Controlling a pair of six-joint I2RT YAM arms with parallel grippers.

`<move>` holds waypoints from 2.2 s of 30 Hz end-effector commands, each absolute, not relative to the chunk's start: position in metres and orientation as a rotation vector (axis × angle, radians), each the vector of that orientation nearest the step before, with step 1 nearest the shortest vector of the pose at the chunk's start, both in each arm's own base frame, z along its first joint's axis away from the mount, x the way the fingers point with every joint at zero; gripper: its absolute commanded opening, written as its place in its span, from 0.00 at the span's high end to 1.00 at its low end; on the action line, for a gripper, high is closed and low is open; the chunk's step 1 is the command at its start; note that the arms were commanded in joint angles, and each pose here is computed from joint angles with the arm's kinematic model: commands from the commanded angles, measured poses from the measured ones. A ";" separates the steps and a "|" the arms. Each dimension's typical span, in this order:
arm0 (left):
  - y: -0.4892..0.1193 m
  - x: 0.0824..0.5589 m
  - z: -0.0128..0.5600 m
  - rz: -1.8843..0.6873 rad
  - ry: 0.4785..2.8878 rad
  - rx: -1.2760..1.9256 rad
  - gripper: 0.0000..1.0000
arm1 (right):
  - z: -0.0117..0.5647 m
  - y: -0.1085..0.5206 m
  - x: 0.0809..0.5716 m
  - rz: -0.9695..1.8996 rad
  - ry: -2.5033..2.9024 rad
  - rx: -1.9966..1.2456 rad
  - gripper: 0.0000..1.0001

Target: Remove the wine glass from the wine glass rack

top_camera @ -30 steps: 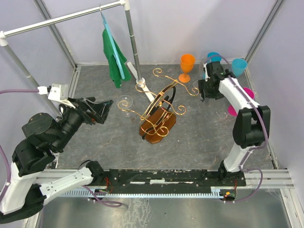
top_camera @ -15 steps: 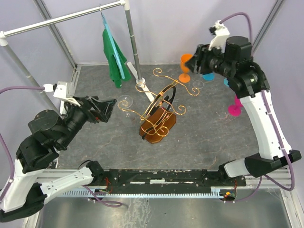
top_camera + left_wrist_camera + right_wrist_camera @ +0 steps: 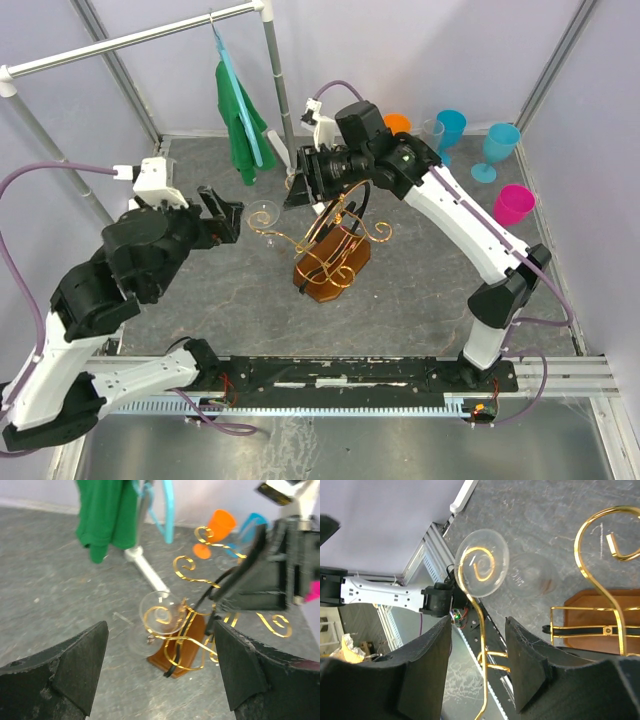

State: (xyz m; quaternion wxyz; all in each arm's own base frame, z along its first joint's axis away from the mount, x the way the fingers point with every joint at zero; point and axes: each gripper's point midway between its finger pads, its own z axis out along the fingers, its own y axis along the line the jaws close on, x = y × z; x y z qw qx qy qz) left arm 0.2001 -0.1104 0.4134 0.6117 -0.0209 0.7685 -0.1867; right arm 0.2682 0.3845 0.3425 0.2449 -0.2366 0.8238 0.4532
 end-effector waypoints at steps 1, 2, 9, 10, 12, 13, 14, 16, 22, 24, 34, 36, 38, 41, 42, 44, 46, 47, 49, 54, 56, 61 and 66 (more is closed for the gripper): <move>-0.076 0.207 0.400 -0.217 1.843 -0.243 0.09 | 0.382 0.387 0.253 1.286 2.149 -0.662 0.45; -0.075 0.207 0.397 -0.191 1.860 -0.248 0.10 | 0.382 0.386 0.252 1.283 2.144 -0.662 0.44; -0.091 0.212 0.380 -0.219 1.914 -0.255 0.45 | 0.406 0.366 0.252 1.183 2.064 -0.644 0.41; -0.098 0.211 0.380 -0.264 1.914 -0.247 0.48 | 0.407 0.363 0.251 1.179 2.062 -0.644 0.41; -0.110 0.211 0.380 -0.340 1.915 -0.242 0.53 | 0.407 0.359 0.248 1.171 2.063 -0.642 0.41; -0.116 0.211 0.381 -0.378 1.918 -0.235 0.54 | 0.407 0.357 0.247 1.167 2.062 -0.640 0.41; -0.123 0.211 0.381 -0.413 1.923 -0.229 0.55 | 0.407 0.355 0.245 1.164 2.060 -0.638 0.41; -0.140 0.211 0.380 -0.483 1.944 -0.191 0.57 | 0.407 0.350 0.243 1.152 2.055 -0.631 0.40; -0.205 0.211 0.390 -0.759 1.949 0.014 0.55 | 0.413 0.333 0.236 1.108 2.030 -0.617 0.40; -0.216 0.217 0.394 -0.803 1.946 0.051 0.53 | 0.414 0.329 0.235 1.099 2.026 -0.615 0.40; -0.143 0.280 0.426 -0.844 1.916 -0.119 0.54 | 0.419 0.304 0.237 1.027 2.011 -0.588 0.39; -0.134 0.285 0.419 -0.820 1.952 -0.132 0.52 | 0.421 0.300 0.239 1.019 2.007 -0.580 0.39; -0.130 0.289 0.403 -0.816 1.995 -0.152 0.53 | 0.423 0.297 0.240 1.017 2.000 -0.573 0.39; -0.123 0.289 0.389 -0.815 2.002 -0.187 0.54 | 0.421 0.295 0.240 1.015 2.001 -0.566 0.39; -0.122 0.288 0.384 -0.811 2.011 -0.192 0.54 | 0.420 0.295 0.240 1.014 2.003 -0.565 0.38; -0.121 0.287 0.373 -0.812 2.038 -0.197 0.56 | 0.420 0.293 0.241 1.010 2.005 -0.563 0.38; -0.121 0.287 0.363 -0.830 2.050 -0.205 0.57 | 0.420 0.293 0.242 1.009 2.004 -0.560 0.38; -0.121 0.287 0.354 -0.839 2.065 -0.216 0.57 | 0.420 0.293 0.242 1.010 2.002 -0.561 0.38; -0.122 0.286 0.348 -0.862 2.073 -0.219 0.57 | 0.420 0.293 0.242 1.010 2.003 -0.559 0.38; -0.120 0.287 0.335 -0.857 2.098 -0.227 0.57 | 0.420 0.290 0.241 1.006 2.002 -0.555 0.38; -0.120 0.287 0.330 -0.864 2.099 -0.233 0.57 | 0.421 0.289 0.241 1.005 1.999 -0.551 0.38; -0.126 0.284 0.324 -0.925 2.102 -0.229 0.57 | 0.422 0.286 0.242 0.997 1.998 -0.545 0.38; -0.132 0.282 0.317 -0.982 2.106 -0.233 0.59 | 0.422 0.283 0.243 0.990 1.997 -0.538 0.38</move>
